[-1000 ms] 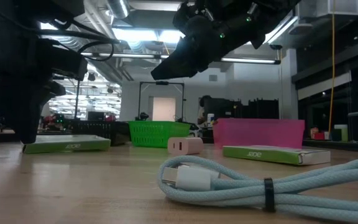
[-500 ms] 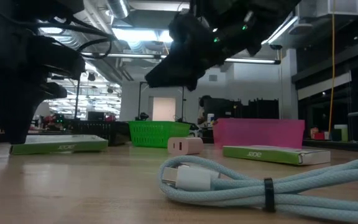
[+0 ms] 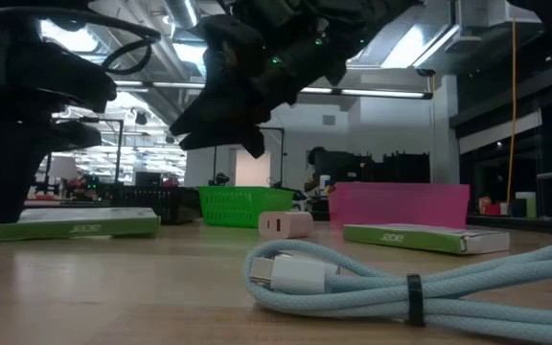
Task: Pick and place items into bin
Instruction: Put the left white box into the black bin
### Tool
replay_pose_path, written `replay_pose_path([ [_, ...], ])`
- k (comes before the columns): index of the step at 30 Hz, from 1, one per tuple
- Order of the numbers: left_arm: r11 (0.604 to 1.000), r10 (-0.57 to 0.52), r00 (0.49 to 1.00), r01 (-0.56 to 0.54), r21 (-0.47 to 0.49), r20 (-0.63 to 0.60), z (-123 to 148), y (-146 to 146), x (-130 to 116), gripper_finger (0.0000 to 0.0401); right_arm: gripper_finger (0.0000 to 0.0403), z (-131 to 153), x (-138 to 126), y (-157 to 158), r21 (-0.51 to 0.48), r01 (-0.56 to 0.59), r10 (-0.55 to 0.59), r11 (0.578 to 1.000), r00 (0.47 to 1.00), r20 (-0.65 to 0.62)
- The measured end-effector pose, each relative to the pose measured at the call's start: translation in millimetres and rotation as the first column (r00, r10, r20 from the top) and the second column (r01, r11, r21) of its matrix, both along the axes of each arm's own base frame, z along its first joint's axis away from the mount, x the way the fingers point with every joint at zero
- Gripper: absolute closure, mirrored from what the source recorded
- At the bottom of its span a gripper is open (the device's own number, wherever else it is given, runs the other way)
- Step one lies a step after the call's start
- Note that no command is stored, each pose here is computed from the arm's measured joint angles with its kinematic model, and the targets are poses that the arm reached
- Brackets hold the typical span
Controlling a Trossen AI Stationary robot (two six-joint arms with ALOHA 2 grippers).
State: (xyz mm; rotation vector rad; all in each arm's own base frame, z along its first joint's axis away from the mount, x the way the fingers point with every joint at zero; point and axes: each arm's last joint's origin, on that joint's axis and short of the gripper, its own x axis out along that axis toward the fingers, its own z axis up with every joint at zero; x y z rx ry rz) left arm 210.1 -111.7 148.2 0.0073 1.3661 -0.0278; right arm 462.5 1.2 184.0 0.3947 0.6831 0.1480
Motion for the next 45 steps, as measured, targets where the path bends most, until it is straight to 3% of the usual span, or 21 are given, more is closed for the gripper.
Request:
replay_pose_path([
  [5, 0.998, -0.055, 0.998, 0.055, 0.033, 0.011, 0, -3, -2, 0.0400, 0.0273, -2, 7, 0, 0.042, 0.031, -0.031, 0.999, 0.999, -0.010],
  [20, 0.994, -0.081, 0.997, 0.082, 0.071, -0.011, 0, -2, -5, 0.0400, 0.0140, -21, 13, 5, 0.200, 0.154, -0.137, 0.968, 0.986, -0.096],
  [26, 0.993, -0.084, 0.996, 0.084, 0.078, -0.010, 0, -2, -5, 0.0400, 0.0131, -27, 15, 5, 0.231, 0.185, -0.163, 0.955, 0.980, -0.114],
  [34, 0.993, -0.082, 0.997, 0.083, 0.088, -0.011, 0, -1, -5, 0.0400, 0.0131, -57, 20, 3, 0.274, 0.239, -0.200, 0.932, 0.966, -0.164],
  [45, 0.992, -0.080, 0.997, 0.081, 0.100, -0.007, -1, -1, -5, 0.0400, 0.0131, -53, 24, 2, 0.255, 0.196, -0.181, 0.947, 0.980, -0.083],
])
